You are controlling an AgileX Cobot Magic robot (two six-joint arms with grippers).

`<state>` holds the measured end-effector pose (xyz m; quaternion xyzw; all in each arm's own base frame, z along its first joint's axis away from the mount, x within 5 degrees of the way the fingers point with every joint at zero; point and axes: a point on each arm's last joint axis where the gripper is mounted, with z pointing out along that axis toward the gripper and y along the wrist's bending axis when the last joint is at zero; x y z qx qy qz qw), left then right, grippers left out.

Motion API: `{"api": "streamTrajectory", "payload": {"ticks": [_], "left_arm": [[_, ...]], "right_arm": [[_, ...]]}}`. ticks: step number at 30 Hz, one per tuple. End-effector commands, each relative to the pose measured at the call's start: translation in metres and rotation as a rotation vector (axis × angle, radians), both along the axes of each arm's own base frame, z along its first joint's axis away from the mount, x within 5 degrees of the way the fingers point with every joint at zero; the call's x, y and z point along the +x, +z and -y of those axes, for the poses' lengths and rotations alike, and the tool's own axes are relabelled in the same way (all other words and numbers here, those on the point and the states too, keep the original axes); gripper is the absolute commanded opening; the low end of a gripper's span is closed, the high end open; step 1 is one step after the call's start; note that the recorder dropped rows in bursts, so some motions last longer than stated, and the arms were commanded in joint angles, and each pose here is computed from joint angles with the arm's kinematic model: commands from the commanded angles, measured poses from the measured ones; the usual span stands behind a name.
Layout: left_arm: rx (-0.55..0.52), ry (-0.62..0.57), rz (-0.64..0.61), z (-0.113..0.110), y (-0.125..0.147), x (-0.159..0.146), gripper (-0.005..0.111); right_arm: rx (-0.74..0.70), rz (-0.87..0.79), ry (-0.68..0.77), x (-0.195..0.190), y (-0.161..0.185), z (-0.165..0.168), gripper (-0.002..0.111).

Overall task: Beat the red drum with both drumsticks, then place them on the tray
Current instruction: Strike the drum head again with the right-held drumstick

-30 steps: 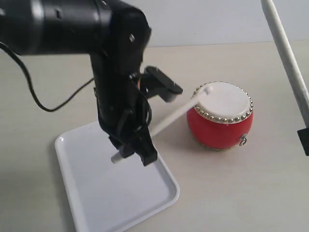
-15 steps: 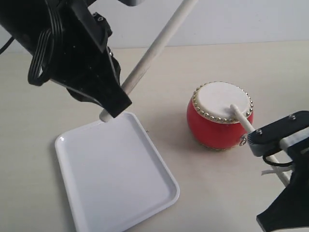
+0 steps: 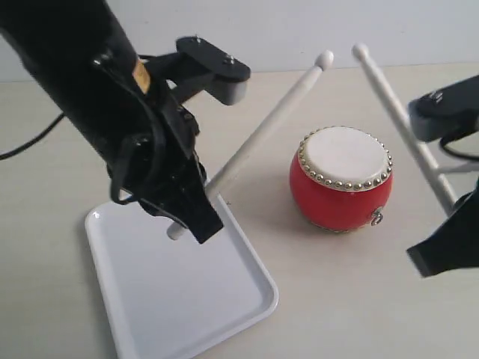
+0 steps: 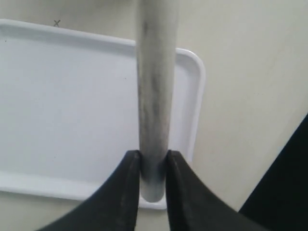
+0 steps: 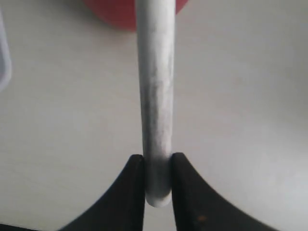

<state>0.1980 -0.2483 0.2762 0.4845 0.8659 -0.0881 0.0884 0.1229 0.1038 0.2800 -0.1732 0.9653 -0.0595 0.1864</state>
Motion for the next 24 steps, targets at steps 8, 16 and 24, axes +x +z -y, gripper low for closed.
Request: {"api": "streamTrajectory", "payload": {"ticks": [8, 16, 24], "left_arm": [[0.245, -0.071, -0.202, 0.066, -0.105, 0.049, 0.000], [0.116, -0.058, -0.087, 0.055, -0.038, 0.043, 0.000], [-0.059, -0.028, 0.129, -0.005, 0.067, 0.007, 0.000]], "right_arm": [[0.237, 0.177, -0.076, -0.029, 0.042, 0.038, 0.000], [0.179, 0.075, -0.072, -0.022, 0.024, 0.024, 0.000], [-0.022, -0.084, -0.052, -0.007, -0.031, 0.004, 0.000]]}}
